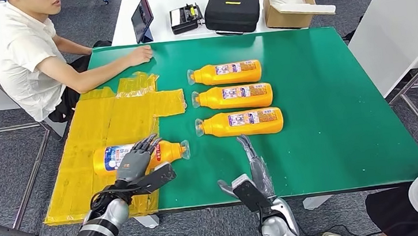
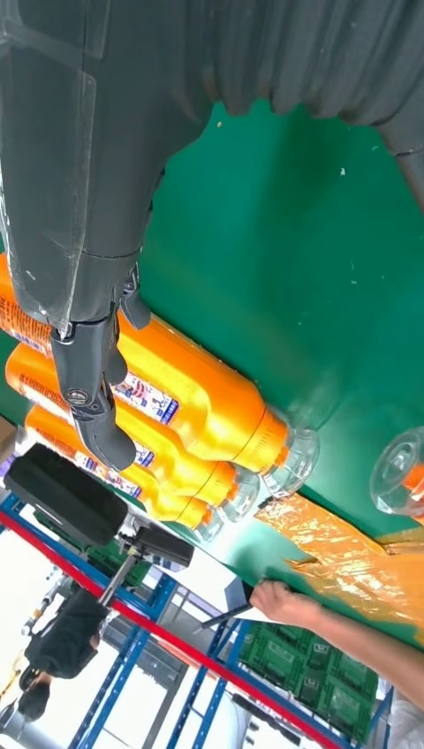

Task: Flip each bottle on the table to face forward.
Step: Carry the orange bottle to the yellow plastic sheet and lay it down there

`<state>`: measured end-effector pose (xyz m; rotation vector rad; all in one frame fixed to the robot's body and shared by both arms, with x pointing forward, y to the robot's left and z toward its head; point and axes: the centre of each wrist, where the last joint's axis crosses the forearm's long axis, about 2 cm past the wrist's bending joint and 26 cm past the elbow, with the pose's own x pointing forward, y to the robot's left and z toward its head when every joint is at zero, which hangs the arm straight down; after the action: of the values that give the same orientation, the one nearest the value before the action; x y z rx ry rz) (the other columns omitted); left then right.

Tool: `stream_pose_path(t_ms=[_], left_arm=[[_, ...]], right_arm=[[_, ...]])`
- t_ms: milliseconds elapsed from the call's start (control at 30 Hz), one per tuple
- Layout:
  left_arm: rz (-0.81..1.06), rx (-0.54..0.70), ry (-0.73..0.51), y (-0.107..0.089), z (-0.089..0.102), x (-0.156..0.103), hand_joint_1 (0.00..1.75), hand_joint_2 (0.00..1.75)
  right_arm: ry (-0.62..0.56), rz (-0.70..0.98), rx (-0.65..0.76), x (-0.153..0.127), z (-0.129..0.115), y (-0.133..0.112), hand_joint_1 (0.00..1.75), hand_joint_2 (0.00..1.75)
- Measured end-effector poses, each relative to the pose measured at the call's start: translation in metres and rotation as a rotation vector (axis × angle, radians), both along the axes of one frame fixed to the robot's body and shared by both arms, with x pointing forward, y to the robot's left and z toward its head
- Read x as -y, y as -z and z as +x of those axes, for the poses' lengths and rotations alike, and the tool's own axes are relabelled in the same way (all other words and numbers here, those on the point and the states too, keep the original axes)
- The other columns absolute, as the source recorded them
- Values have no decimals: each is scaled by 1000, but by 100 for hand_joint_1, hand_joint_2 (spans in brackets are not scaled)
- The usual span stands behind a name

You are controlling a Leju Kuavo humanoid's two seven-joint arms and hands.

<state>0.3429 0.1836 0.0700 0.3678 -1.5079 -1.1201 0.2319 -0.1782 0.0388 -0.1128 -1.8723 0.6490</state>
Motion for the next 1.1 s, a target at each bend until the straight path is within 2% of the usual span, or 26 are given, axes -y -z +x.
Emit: stream_pose_path(t_ms=[300,633,933,1100], left_arm=[[-99,36,-41,-5,-8,6,0,175],[-146,102,-16,-17,-15,18,0,175],[-285,153,30,-29,-37,32,0,175],[-306,196,30,-35,-43,34,0,175]], right_arm=[[16,2,27,0,-1,0,0,175],[55,-26,95,3,0,-6,0,175],[109,-63,160,8,-5,-12,0,175],[115,-60,175,10,-6,-14,0,175]])
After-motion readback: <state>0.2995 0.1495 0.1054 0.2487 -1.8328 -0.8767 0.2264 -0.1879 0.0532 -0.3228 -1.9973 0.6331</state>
